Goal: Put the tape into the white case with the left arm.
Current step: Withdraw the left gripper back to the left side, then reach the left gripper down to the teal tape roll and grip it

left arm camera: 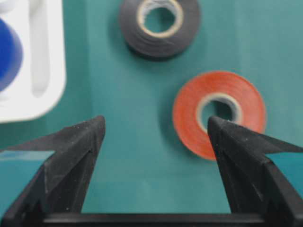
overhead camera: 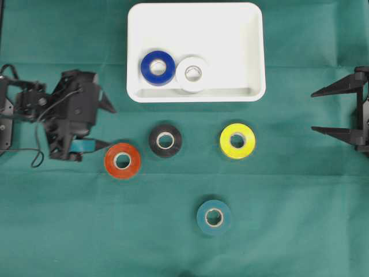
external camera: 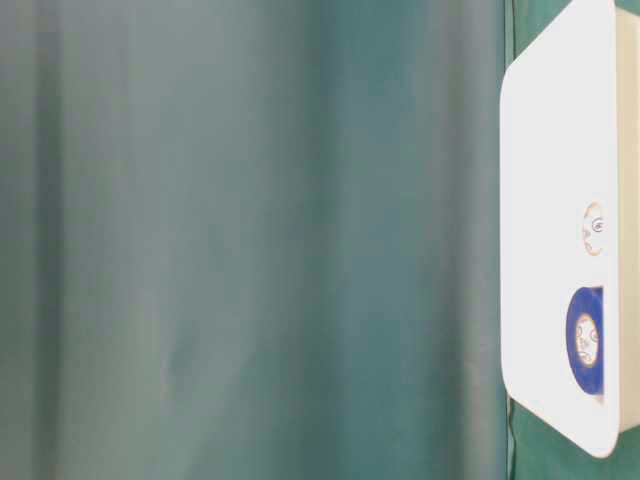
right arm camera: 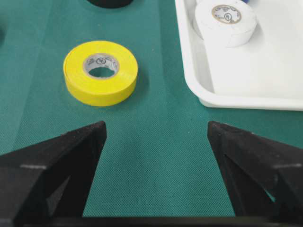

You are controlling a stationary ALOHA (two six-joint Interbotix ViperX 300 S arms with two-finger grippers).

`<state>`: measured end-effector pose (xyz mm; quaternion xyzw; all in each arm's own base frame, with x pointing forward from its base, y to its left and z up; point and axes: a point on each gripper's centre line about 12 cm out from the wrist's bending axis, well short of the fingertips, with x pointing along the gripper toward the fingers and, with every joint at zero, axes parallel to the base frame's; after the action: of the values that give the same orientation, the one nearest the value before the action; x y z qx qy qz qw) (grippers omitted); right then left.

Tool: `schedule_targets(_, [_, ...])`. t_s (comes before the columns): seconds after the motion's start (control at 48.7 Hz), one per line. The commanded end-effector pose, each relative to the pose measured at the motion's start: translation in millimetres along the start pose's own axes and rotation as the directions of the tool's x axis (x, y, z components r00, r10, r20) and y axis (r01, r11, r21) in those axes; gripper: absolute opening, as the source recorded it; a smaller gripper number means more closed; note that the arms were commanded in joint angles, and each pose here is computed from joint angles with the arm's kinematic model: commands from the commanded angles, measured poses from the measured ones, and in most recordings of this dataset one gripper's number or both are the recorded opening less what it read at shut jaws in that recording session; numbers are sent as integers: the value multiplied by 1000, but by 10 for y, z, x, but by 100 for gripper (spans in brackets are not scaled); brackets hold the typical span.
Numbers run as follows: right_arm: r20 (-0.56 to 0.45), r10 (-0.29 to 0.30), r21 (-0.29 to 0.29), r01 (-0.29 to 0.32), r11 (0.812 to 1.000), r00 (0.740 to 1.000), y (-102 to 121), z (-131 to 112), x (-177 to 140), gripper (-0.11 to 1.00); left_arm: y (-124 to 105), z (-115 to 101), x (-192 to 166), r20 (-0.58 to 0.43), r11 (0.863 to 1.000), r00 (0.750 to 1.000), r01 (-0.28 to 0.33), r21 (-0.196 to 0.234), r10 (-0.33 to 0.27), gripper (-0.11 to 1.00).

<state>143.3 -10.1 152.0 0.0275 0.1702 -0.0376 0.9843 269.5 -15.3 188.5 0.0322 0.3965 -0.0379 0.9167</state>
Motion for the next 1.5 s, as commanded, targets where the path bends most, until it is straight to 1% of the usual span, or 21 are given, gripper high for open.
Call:
schedule_targets(0.0, [14,0,-1,0,1000,1000,1,48,7,62,-76,30,-127,50,1000,999,17,24,-18,86])
schedule_targets(0.144, [14,0,-1,0,1000,1000,1,48,7,62,-153,-49,-229,71,998,997,37,45,-40,86])
schedule_targets(0.308, [14,0,-1,0,1000,1000,1,48,7,62,-198,-122,-253,68,997,996,49,57,-53,86])
schedule_targets(0.616, [12,0,-1,0,1000,1000,0,41,7,62,-199,-165,-220,50,997,997,50,60,-53,86])
schedule_targets(0.884, [14,-1,-1,1,1000,1000,-2,48,7,62,-204,-155,-216,54,997,997,51,61,-55,86])
schedule_targets(1.007, [15,0,0,0,1000,1000,1,50,7,62,-213,-140,-172,42,997,998,54,62,-57,86])
schedule_targets(1.192, [14,0,-1,0,1000,1000,1,48,7,62,-271,-76,-57,14,994,997,68,81,-70,86])
schedule_targets(1.336, [12,0,-1,0,1000,1000,1,46,8,62,-314,16,42,-1,993,997,78,88,-78,86])
schedule_targets(1.479, [12,0,-1,0,1000,1000,1,46,8,62,-364,152,173,-11,991,996,86,99,-86,86])
